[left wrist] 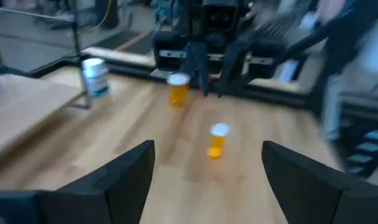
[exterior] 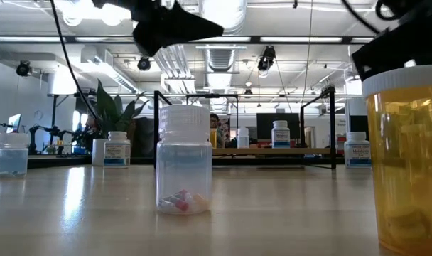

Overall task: Pick and place medicine bottles onto shelf by color
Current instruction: Put the top small orange pill bottle on the shelf aligned with the small orange pill bottle

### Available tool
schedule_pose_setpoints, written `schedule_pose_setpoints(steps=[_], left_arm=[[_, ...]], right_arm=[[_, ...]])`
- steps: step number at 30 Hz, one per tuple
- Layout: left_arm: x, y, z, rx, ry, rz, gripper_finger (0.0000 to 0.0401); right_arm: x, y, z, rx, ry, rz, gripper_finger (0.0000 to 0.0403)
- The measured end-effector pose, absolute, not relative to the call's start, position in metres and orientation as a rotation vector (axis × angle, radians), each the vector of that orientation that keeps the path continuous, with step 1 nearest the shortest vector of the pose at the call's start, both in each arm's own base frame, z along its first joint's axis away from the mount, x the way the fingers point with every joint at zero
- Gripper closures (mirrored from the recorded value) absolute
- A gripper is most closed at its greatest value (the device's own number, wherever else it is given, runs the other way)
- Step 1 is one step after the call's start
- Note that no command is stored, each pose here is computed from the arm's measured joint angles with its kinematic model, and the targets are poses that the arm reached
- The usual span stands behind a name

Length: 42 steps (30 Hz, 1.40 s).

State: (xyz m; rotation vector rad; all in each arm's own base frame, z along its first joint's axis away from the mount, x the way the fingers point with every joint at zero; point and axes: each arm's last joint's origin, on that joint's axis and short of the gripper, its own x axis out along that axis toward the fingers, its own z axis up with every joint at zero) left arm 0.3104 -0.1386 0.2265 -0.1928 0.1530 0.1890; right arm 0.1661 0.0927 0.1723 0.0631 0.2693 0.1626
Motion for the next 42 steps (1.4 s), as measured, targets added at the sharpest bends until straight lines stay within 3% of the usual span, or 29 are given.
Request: schedule_pose_setpoints(steps=[11,16,21,26,35,42], left_arm=[[0.316,-0.157,0.191,-0.231,0.101,0.169,0.0123],[0.321,-0.161,0.183,-0.239,0.117,0.169,0.0123],[0.323,-0.161,0.181,-0.235,0.122,0.171,0.0123],[0.323,-0.161,0.18,-0.234,0.123,0.171,0.0123],[0.323,-0.16,0.18,-0.229,0.124,0.171,0.0123],[0.322,-0.16,0.18,-0.225,0.127,0.171,0.0123]], right_arm=[[0.171,0.113,0.2,-0.073,0.324,0.295,0.034],[0.175,0.115,0.218,-0.053,0.595,0.192,0.0339],[0.164,0.11,0.212,0.016,0.916,0.014,0.0338],[0.153,0.114,0.197,0.135,1.112,-0.033,0.03],[0.165,0.13,0.156,0.063,1.123,-0.046,0.0201],[0.185,0.144,0.136,0.011,1.014,-0.056,0.0213]])
